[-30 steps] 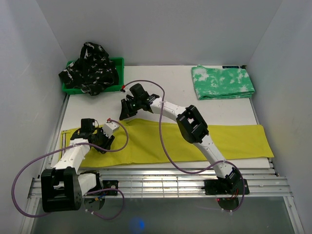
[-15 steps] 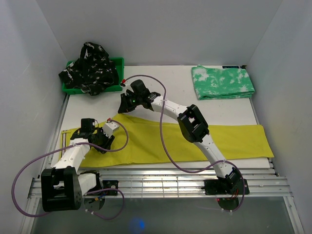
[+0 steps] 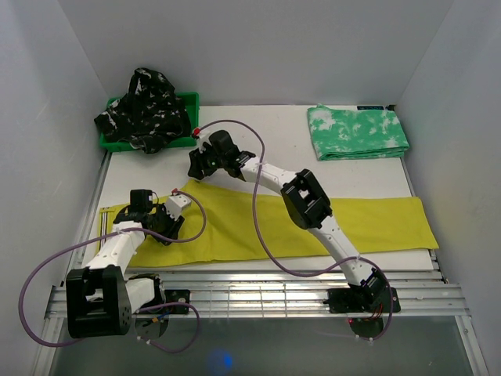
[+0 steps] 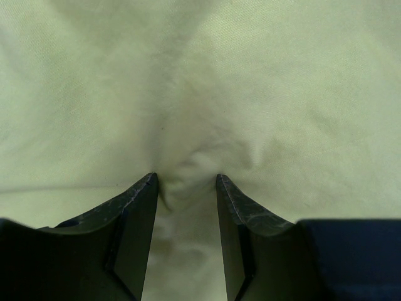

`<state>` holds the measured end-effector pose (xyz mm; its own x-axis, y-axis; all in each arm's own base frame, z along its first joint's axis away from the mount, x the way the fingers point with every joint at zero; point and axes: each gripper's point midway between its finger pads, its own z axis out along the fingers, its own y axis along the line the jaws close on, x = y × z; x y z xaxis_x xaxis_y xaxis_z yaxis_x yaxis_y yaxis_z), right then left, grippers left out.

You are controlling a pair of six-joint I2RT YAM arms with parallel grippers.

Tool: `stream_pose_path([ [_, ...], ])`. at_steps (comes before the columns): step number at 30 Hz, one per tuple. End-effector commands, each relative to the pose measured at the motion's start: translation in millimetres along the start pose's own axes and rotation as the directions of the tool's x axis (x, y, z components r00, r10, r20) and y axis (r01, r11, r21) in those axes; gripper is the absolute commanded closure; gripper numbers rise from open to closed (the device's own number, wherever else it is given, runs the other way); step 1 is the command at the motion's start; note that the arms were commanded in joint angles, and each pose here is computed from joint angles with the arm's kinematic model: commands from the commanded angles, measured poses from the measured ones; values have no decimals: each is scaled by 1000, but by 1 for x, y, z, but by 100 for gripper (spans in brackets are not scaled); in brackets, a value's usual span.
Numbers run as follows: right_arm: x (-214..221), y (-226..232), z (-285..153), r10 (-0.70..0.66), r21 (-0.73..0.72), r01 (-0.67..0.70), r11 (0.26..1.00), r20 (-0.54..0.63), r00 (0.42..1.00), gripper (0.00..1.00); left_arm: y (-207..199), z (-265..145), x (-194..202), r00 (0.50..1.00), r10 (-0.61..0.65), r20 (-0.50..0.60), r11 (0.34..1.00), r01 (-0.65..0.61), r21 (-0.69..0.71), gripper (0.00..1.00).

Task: Fold and stack the trousers
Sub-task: Fold the trousers

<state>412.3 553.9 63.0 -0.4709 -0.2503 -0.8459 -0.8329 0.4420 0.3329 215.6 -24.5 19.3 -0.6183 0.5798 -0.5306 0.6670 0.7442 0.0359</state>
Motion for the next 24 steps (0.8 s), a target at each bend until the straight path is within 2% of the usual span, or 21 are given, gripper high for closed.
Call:
stream_pose_path([
  [1,-90,-9,-39,-164,74,152,986,191,968,41,-24,1,27,994,-51,-99,995,60,85,48],
  [3,-91,-3,-62,-178,46,173,984,170,969,41,-24,2,27,994,-49,-98,995,57,87,48],
  [6,-80,-3,-82,-176,25,175,984,100,979,51,-24,2,27,994,-52,-98,994,60,86,48],
  [10,-39,-2,-88,-115,-46,113,993,-55,992,68,-25,2,28,993,-54,-103,994,63,91,48],
  [13,-4,5,-83,-36,-113,17,993,-167,985,71,-25,3,28,993,-55,-104,993,65,94,48],
  [15,3,12,-77,4,-162,-38,986,-202,979,70,-24,3,28,993,-56,-106,994,66,92,48],
  [18,18,24,-84,60,-188,-109,976,-248,967,59,-24,2,27,993,-56,-106,994,65,90,48],
  [19,25,27,-85,76,-193,-130,973,-265,961,46,-24,2,28,993,-56,-107,994,66,91,48],
  [21,41,32,-93,105,-199,-174,964,-315,943,36,-25,2,28,993,-59,-105,994,68,91,48],
  [24,64,36,-100,132,-208,-223,953,-378,917,34,-24,2,27,993,-57,-104,994,66,90,48],
])
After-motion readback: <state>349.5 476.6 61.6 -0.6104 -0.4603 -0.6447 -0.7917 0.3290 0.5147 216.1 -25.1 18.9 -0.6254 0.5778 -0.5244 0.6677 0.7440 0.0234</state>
